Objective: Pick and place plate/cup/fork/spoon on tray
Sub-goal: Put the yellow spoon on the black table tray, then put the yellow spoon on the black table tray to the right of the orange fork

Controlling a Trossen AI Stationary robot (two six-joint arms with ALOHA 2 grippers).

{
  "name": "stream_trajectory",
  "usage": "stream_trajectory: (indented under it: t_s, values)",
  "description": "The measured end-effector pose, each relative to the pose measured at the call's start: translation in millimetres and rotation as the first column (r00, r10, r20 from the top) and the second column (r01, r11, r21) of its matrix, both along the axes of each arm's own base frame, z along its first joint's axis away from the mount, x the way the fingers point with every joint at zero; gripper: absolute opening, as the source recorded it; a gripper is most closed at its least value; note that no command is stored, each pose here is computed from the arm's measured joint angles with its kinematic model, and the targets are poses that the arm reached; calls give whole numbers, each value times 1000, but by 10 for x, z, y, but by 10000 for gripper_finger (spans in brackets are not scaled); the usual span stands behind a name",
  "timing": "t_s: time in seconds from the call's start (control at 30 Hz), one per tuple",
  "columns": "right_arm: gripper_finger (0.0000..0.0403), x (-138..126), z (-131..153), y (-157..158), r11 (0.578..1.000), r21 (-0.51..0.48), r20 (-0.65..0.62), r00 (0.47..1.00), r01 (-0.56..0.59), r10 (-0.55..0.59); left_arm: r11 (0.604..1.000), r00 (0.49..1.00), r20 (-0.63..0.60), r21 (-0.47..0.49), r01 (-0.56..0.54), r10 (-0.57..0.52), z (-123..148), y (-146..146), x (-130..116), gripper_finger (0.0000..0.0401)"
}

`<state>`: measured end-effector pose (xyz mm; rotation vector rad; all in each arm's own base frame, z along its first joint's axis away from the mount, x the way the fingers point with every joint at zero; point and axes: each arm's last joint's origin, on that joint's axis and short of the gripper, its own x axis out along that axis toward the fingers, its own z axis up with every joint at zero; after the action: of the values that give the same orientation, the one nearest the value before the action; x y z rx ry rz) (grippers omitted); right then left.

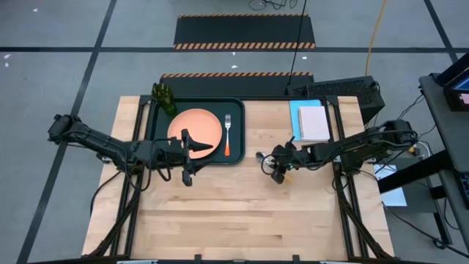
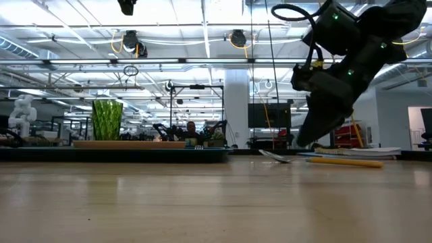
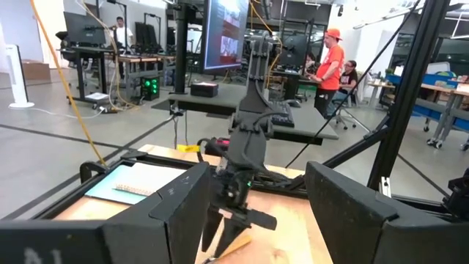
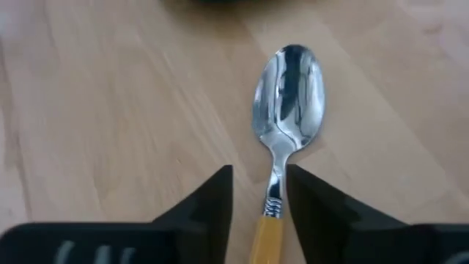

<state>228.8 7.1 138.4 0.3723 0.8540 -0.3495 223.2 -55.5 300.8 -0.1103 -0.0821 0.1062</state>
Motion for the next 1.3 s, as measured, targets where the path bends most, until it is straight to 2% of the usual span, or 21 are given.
stream_trajectory:
  t_s: [0.2, 0.37, 0.57, 0.93, 1.3]
  values:
    - [170, 29, -125, 50, 996, -89, -51, 999, -13, 9, 1000, 1000, 1, -3, 0, 0, 1, 0, 0, 227]
    - [172, 59, -216, 59, 993, -111, -77, 997, -32, 24, 1000, 1000, 1, 0, 0, 0, 1, 0, 0, 227]
    - [140, 90, -250, 48, 986, -161, -74, 997, -35, 23, 1000, 1000, -5, 8, 0, 0, -4, 0, 0, 227]
    - [18, 44, -294, 116, 992, -128, -75, 997, 0, -10, 1000, 1000, -5, 10, 0, 0, -4, -1, -1, 227]
    - [6, 127, -200, 119, 993, -119, 51, 999, -7, 13, 1000, 1000, -8, 16, -1, 1, -6, 0, 0, 227]
